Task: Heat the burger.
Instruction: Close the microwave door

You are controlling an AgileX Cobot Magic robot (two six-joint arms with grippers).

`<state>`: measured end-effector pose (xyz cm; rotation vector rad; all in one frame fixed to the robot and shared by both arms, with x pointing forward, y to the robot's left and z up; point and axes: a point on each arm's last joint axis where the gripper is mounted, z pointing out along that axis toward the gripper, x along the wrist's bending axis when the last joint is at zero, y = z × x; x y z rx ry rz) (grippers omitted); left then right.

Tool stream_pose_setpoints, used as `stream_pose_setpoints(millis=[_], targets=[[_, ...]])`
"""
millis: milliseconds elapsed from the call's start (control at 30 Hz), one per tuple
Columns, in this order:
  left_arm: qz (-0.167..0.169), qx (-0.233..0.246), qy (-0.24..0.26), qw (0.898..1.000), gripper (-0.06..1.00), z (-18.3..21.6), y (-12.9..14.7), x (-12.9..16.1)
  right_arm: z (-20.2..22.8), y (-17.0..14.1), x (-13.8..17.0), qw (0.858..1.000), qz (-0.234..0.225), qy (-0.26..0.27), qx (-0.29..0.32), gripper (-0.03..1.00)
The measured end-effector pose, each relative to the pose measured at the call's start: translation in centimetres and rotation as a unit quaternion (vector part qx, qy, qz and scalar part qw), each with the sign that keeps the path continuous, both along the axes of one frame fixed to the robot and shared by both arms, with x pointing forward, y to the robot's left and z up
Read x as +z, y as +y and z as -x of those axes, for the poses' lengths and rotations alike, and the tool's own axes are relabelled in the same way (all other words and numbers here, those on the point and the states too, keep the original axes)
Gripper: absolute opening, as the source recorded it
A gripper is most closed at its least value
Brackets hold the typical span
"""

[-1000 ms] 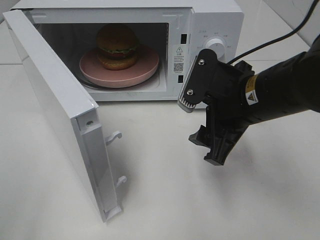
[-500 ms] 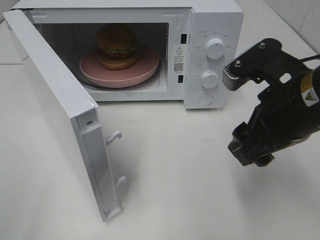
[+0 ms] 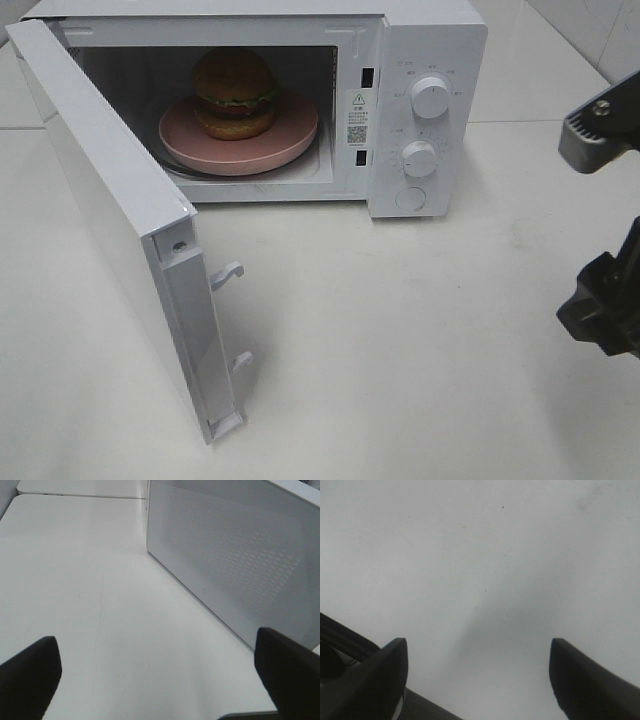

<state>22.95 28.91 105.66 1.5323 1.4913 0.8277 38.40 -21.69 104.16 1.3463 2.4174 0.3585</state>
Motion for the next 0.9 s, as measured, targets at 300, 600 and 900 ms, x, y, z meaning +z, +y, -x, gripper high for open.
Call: stream_pose_setpoints(millis=[300,600,900], targets=[[0.000,0.000,0.000,1.000,0.99,0.0,0.0,0.0,2.8,-2.0,2.2,0.999,-0.029,-0.027,-0.012,0.75],[0.000,0.000,0.000,1.000,0.99,0.0,0.0,0.0,5.3,-3.8,2.8,0.998,-0.043,-0.043,-0.021,0.75],[0.000,0.000,0.000,1.000,0.99,0.0,0.0,0.0,7.4,-5.5,1.6,0.995,-0.068,-0.058,-0.041,0.75]])
